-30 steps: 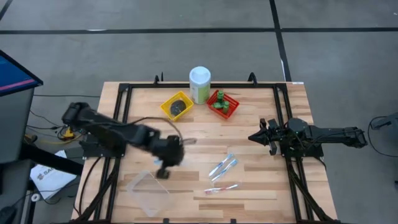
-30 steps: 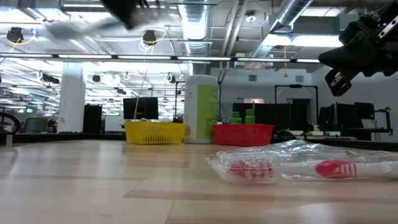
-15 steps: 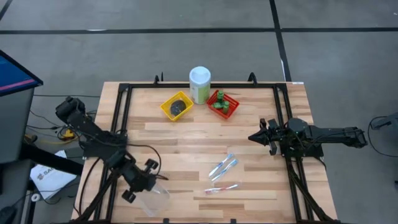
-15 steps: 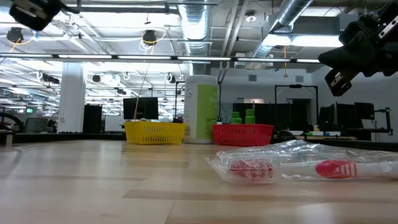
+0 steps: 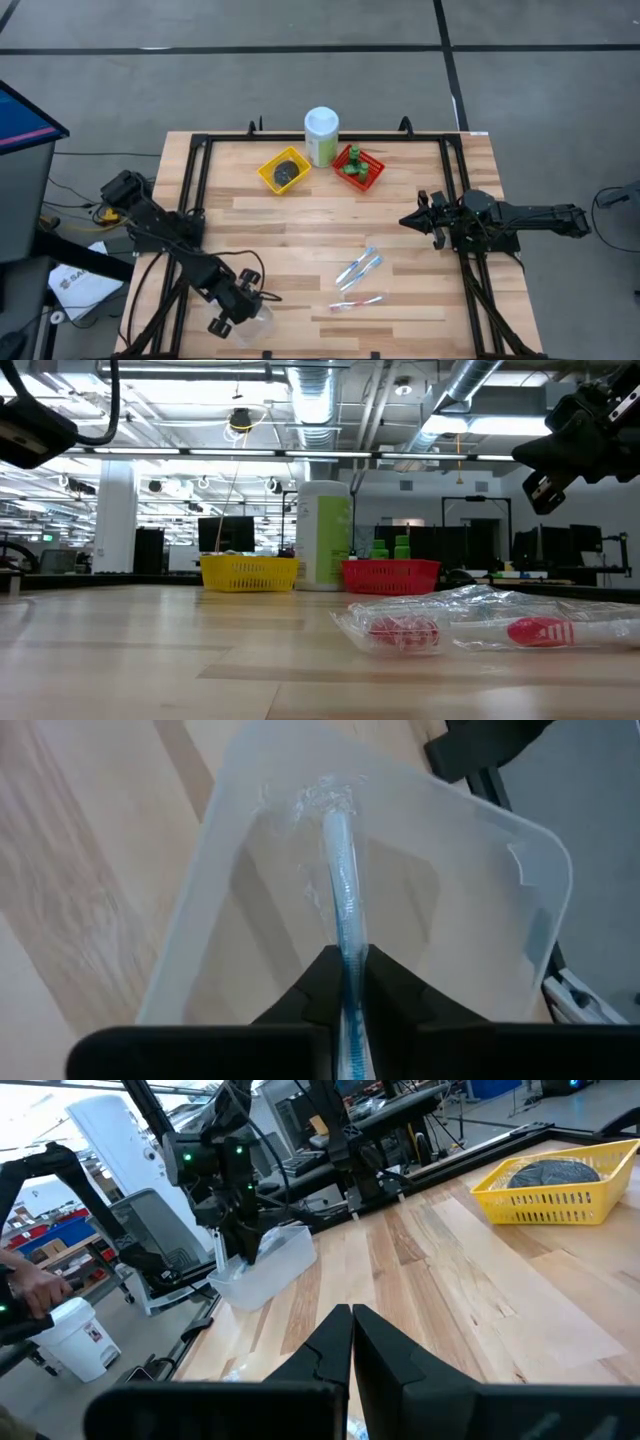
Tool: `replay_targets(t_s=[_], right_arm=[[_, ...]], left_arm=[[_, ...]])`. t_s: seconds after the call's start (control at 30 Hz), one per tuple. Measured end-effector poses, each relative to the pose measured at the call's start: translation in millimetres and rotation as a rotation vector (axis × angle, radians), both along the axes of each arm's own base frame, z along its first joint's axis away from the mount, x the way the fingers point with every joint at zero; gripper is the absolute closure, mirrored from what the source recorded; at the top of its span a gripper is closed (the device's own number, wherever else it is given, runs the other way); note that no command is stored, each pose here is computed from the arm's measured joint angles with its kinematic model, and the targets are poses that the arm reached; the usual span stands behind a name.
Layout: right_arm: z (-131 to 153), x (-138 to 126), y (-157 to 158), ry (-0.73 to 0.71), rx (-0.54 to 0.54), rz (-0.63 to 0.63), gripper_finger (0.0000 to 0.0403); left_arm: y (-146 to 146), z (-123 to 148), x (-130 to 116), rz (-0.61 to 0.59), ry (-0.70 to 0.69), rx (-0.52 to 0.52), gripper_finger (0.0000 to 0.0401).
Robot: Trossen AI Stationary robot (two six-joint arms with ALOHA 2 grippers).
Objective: Pick & Place Travel size toiletries
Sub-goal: Put the top blue toothbrush into the transparent bin, then put the dark blue toothbrush into the transparent bin
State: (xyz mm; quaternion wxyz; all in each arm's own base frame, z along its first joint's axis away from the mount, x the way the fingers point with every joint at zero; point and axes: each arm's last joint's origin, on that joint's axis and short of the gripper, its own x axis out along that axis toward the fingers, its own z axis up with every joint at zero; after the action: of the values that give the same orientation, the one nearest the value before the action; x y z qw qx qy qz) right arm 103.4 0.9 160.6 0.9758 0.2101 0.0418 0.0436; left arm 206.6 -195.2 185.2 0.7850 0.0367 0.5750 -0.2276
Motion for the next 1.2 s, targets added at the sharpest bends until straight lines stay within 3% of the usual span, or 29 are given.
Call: replay_targets(t_s=[0.23,0.47,0.57,0.63,0.87,1.03,1.2], right_arm=[[0,0,0,0.0,0.0,0.0,0.0396],[0,0,0,0.0,0.0,0.0,0.0396],[0,0,0,0.0,0.0,0.0,0.0396],[0,0,0,0.0,0.0,0.0,0.0396],[0,0,0,0.0,0.0,0.0,0.0396],[0,0,0,0.0,0.0,0.0,0.0396],[0,0,0,0.0,0.0,0.0,0.0396]], left_arm=[[2,5,2,0.011,-0.034,-0.015,0.0331],[6,28,-2,0.011,-0.112,-0.088,0.0227],[16,50,3,0.08,-0.222,-0.093,0.0184],[32,67,12,0.189,-0.326,-0.066,0.0166],[102,101,60,0.549,-0.514,-0.031,0.0168],[131,104,102,0.649,-0.619,-0.033,0.0177],[146,88,138,0.708,-0.583,0.009,0.0178]])
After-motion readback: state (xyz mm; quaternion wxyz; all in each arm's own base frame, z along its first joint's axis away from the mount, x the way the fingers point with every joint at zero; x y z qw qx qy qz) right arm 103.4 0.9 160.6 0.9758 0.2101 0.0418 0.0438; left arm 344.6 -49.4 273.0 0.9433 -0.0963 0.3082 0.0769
